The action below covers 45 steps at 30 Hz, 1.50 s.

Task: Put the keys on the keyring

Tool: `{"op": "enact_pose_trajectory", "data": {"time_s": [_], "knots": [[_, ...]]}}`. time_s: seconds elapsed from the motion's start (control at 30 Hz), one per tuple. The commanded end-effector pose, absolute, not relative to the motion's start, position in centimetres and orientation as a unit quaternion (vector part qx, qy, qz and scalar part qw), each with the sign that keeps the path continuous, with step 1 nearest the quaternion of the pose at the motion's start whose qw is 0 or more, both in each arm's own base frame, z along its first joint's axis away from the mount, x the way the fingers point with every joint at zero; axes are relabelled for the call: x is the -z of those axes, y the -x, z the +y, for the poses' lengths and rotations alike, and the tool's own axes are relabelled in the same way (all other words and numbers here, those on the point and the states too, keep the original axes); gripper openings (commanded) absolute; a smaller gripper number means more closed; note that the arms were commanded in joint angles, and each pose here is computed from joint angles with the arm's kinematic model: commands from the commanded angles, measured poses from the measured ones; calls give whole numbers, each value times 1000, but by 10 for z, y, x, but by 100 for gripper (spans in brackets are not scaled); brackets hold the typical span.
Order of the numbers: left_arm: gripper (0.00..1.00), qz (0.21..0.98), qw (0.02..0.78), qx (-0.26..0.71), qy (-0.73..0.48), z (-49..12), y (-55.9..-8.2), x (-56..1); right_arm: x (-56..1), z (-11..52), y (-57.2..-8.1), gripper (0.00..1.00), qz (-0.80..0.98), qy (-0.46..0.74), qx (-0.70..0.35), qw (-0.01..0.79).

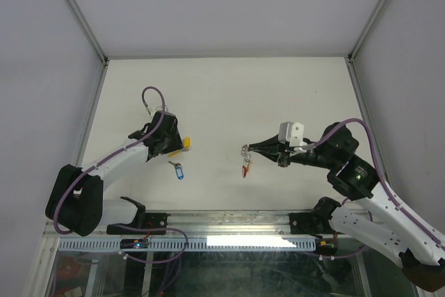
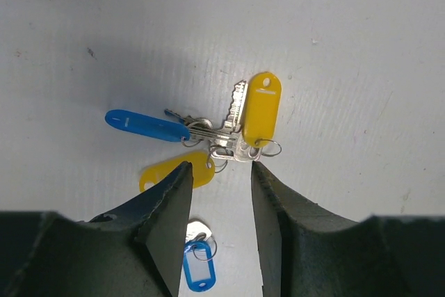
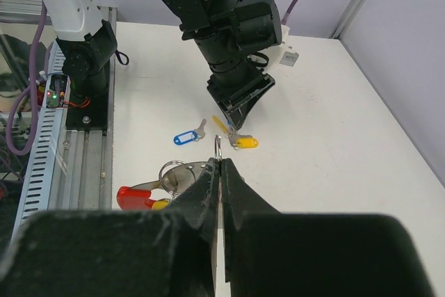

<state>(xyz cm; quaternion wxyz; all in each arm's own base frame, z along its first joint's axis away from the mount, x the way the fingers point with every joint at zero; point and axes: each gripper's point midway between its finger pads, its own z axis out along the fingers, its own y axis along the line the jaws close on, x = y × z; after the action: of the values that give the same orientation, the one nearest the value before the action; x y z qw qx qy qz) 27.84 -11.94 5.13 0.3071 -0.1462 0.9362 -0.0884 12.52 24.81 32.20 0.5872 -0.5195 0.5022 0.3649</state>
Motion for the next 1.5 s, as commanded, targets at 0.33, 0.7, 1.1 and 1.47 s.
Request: {"op": "enact_pose_trajectory", "data": {"time_s": [0.33, 0.7, 1.1, 1.47], "knots": [[40, 934, 323, 81, 131, -144, -262, -62, -343, 250, -126, 0, 489, 504, -371, 607], [39, 941, 297, 53, 154, -146, -230, -40, -339, 251, -126, 0, 491, 506, -374, 603], [39, 955, 268, 25, 125, -145, -225, -16, -339, 251, -125, 0, 494, 503, -377, 601], [32, 963, 257, 45, 63, -171, -223, -12, -340, 251, -124, 0, 495, 501, -380, 600]]}}
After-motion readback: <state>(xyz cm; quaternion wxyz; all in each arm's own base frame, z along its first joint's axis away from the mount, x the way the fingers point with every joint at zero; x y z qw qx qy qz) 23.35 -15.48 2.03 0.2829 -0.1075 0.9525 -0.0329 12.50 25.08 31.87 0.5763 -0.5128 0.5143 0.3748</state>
